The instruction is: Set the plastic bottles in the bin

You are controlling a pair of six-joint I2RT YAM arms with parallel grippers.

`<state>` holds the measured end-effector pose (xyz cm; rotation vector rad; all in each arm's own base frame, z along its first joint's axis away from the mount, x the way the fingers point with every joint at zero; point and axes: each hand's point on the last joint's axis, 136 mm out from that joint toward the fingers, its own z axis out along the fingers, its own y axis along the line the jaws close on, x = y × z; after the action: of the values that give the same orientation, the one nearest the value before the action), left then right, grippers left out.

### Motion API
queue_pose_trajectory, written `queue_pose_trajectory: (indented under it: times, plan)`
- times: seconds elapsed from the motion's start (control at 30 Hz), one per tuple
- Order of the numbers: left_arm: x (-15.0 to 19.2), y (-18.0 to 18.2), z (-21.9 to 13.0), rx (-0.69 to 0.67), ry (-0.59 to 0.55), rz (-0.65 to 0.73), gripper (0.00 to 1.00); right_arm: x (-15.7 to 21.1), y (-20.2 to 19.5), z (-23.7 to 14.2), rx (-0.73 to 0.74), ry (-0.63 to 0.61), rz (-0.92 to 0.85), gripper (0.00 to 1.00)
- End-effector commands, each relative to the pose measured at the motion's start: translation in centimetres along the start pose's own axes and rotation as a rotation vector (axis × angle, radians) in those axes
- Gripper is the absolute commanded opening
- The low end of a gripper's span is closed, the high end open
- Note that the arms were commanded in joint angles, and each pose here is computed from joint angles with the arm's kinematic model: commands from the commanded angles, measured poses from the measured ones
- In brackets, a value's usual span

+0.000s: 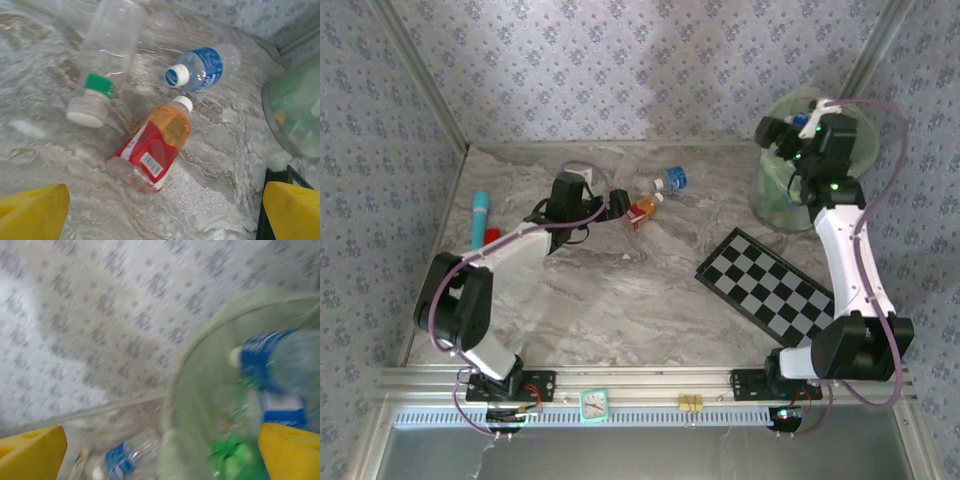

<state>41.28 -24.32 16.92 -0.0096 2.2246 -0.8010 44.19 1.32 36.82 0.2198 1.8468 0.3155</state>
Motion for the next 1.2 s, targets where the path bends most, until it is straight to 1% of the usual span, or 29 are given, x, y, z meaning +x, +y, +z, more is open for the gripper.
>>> queue_pose_trajectory:
  times: [0.0,0.1,0.13,0.23,0.37,0.43,0.53,0.67,0.83,1.17]
  plan:
    - [0.1,-1.6,0.8,0.073,0.088,0.129,0.98,3.7,3.4,-0.5,-0.093,0.068,-0.048,1.00]
    - [0.2,-1.6,1.5,0.071,0.127,0.199,0.98,7.6,5.6,-0.3,-0.141,0.139,-0.050,1.00]
    - [0.3,-1.5,1.7,0.067,0.138,0.225,0.98,9.6,6.0,-0.1,-0.151,0.177,-0.043,1.00]
    - [0.7,-1.1,2.5,0.051,0.175,0.286,0.98,13.4,7.5,0.4,-0.181,0.237,-0.010,1.00]
    - [1.0,-0.8,3.8,0.053,0.232,0.359,0.98,16.8,9.2,1.2,-0.214,0.294,0.010,1.00]
    - [1.3,-0.8,4.5,0.064,0.271,0.390,0.97,17.8,9.6,1.6,-0.216,0.317,0.008,1.00]
    - [1.9,-0.6,5.8,0.074,0.340,0.420,0.95,18.6,9.7,2.0,-0.213,0.344,0.013,1.00]
    - [3.1,0.4,7.4,0.060,0.409,0.430,0.94,18.5,9.6,2.1,-0.206,0.339,0.007,1.00]
    - [4.1,1.2,8.9,0.048,0.453,0.405,0.92,18.5,9.5,2.0,-0.208,0.341,-0.008,1.00]
    - [7.3,0.8,10.6,0.050,0.545,0.401,0.87,19.1,9.3,2.4,-0.201,0.360,-0.006,1.00]
